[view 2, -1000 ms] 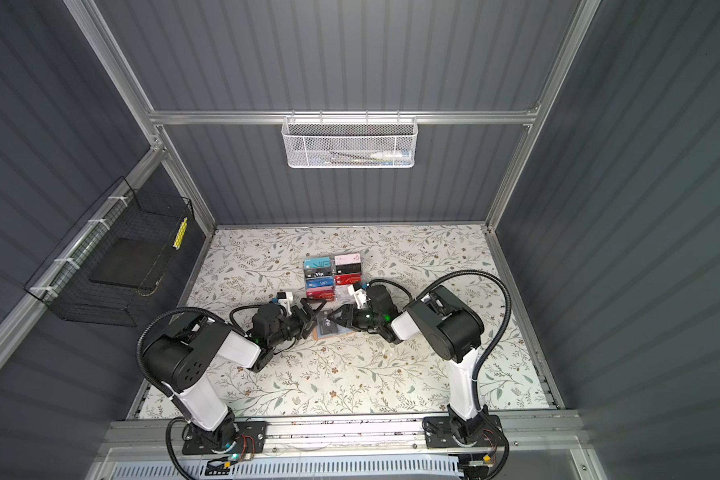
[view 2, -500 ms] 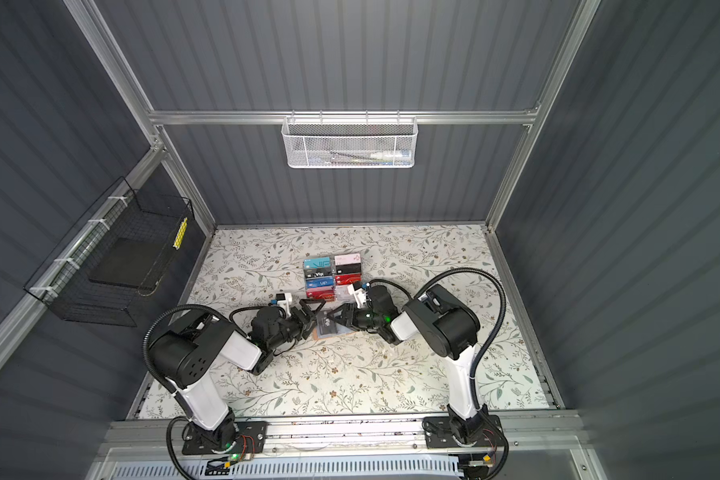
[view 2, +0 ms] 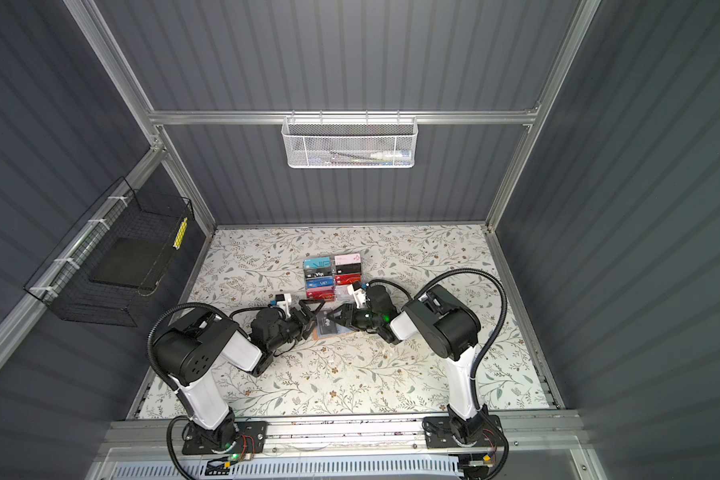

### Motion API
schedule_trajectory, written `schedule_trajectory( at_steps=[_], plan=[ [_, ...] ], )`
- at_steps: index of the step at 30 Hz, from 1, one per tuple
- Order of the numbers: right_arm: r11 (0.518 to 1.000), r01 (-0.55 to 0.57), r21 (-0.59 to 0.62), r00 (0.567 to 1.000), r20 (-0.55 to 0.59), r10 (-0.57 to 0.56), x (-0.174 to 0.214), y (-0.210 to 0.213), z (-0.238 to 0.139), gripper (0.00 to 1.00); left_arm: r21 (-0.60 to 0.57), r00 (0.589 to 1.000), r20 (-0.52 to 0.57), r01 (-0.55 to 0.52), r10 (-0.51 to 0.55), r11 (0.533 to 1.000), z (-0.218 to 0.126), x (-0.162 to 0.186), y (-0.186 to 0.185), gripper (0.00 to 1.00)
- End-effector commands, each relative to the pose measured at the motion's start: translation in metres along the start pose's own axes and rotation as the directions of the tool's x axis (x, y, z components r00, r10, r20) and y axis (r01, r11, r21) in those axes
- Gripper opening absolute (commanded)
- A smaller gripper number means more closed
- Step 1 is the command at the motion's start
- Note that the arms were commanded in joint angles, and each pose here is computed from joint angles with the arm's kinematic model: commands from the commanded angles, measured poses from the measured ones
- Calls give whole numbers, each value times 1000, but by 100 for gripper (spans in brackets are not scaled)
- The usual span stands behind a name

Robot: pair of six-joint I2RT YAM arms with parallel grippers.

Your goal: Take the credit cards out of the card holder

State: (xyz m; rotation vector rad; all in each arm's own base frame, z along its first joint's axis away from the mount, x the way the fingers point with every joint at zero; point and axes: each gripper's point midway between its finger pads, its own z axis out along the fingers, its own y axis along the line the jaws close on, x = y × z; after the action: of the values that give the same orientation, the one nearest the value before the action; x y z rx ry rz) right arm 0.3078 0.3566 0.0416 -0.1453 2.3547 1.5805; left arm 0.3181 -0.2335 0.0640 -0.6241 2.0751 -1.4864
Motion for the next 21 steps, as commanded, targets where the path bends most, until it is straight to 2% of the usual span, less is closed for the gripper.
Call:
schedule_trajectory(
  at_steps=[1,8,14,21],
  plan=[
    [998,-28,49,998,-60,31,21,-10,2,54,-285,989,-67,105,-129,953,-20,34,79,100],
    [998,-30,60,997,-66,34,23,-12,1,54,-304,997,-50,37,-55,952,-29,22,52,100],
    [996,16,91,996,-94,-8,28,-11,7,54,-334,999,-32,-41,32,942,-43,9,21,100],
    [995,42,93,993,-117,-31,33,-7,11,54,-269,999,-33,-28,20,963,-38,9,4,100]
  ],
)
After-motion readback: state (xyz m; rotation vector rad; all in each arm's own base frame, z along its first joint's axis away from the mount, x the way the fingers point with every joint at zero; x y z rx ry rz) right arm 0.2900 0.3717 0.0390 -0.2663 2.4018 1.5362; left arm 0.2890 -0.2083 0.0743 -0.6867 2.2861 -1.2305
